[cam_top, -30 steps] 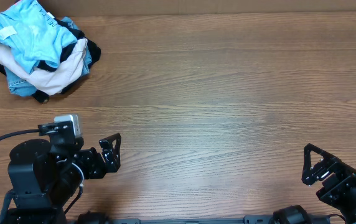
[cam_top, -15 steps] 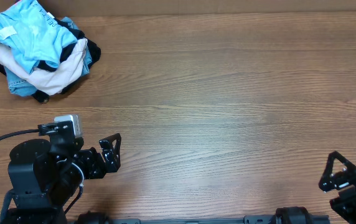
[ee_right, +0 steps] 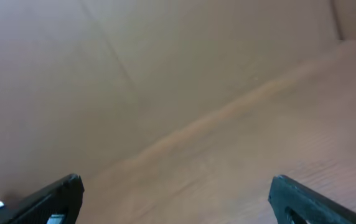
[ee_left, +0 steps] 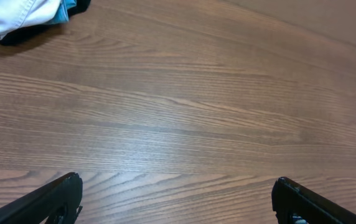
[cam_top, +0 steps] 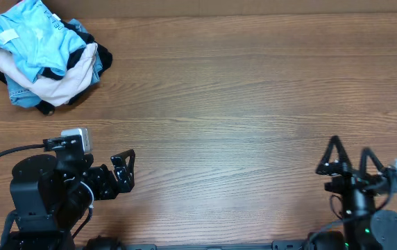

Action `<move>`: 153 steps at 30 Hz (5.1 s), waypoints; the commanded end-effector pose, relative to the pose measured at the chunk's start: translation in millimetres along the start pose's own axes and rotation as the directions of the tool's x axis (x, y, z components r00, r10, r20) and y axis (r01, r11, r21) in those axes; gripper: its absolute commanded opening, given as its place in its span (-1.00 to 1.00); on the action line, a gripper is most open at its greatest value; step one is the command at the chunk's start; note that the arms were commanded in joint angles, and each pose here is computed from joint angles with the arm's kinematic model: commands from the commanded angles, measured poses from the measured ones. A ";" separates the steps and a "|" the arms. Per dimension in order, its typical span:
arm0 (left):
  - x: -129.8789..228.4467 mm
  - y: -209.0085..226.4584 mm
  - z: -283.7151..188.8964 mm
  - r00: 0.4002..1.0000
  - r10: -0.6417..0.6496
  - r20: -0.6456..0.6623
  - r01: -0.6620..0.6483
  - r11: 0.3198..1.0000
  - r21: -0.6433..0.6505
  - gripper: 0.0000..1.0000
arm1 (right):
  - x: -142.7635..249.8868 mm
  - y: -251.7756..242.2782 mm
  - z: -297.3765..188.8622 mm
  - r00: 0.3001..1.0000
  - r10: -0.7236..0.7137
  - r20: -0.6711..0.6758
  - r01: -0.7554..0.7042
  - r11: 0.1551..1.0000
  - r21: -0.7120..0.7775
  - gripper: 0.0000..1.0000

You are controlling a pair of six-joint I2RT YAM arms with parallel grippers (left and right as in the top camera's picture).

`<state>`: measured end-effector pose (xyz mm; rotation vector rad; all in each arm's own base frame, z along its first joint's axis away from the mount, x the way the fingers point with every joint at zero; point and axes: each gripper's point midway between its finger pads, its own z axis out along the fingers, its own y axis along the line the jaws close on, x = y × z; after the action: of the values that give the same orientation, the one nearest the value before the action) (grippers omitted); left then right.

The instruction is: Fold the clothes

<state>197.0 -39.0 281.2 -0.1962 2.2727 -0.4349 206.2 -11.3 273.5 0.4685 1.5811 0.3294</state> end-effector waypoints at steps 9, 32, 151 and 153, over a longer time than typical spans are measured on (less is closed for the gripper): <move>-1.2 2.9 0.1 1.000 -0.010 0.004 0.010 1.000 -0.014 1.00 | 17.1 17.6 19.6 0.984 -0.019 0.179 0.060 0.972 -0.227 1.00; 3.5 4.1 0.1 1.000 -0.017 -0.015 0.016 1.000 -0.019 1.00 | 105.9 -14.2 43.0 0.951 -0.309 0.011 0.304 0.930 -0.206 1.00; 35.2 101.8 96.9 0.752 0.224 0.620 -0.083 0.965 -0.247 1.00 | 106.2 -13.6 42.9 0.951 -0.308 0.010 0.303 0.930 -0.210 1.00; 35.2 101.8 96.9 0.752 0.224 0.620 -0.083 0.965 -0.247 1.00 | 106.2 -13.6 42.9 0.951 -0.308 0.010 0.303 0.930 -0.210 1.00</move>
<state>245.4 20.5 158.1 -0.2152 1.6283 -0.0308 244.7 26.8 173.3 0.0482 1.5967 0.2684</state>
